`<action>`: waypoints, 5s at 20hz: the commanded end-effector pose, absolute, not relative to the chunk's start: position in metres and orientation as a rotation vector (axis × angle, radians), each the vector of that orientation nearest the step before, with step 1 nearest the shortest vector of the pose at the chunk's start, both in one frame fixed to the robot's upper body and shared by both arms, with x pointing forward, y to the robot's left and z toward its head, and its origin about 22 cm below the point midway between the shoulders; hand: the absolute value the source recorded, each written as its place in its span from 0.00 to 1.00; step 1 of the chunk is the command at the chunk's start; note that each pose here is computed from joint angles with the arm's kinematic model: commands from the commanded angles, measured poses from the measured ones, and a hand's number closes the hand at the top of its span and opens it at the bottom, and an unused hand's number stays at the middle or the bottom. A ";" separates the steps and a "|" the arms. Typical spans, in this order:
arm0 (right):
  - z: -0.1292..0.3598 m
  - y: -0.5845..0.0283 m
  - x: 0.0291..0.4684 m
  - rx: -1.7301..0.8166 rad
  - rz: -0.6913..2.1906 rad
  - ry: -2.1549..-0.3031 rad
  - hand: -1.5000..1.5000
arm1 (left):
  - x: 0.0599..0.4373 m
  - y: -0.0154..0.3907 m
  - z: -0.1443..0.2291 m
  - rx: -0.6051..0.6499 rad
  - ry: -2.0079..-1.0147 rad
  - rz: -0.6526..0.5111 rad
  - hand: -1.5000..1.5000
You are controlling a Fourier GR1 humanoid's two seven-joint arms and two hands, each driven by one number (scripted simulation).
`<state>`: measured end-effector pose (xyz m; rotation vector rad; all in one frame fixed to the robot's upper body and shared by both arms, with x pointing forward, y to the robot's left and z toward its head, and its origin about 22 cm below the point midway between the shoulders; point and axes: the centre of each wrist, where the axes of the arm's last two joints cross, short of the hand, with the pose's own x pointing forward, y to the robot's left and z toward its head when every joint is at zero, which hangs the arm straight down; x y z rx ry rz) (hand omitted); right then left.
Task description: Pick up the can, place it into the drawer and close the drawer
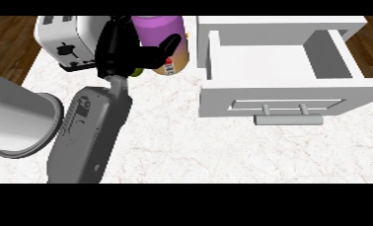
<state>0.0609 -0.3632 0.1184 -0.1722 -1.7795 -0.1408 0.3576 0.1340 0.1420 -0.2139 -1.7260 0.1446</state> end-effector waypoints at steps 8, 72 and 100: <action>0.113 -0.367 0.080 -0.149 -0.128 -1.788 0.00 | 0.388 0.071 0.189 -0.214 -1.740 0.087 1.00; 0.167 -0.352 0.092 -0.358 0.171 -1.952 0.00 | 0.421 -0.012 0.167 0.004 -1.680 0.113 0.00; 0.154 -0.233 0.242 -0.783 0.825 -1.946 0.00 | 0.415 -0.013 0.190 -0.028 -1.702 0.144 0.00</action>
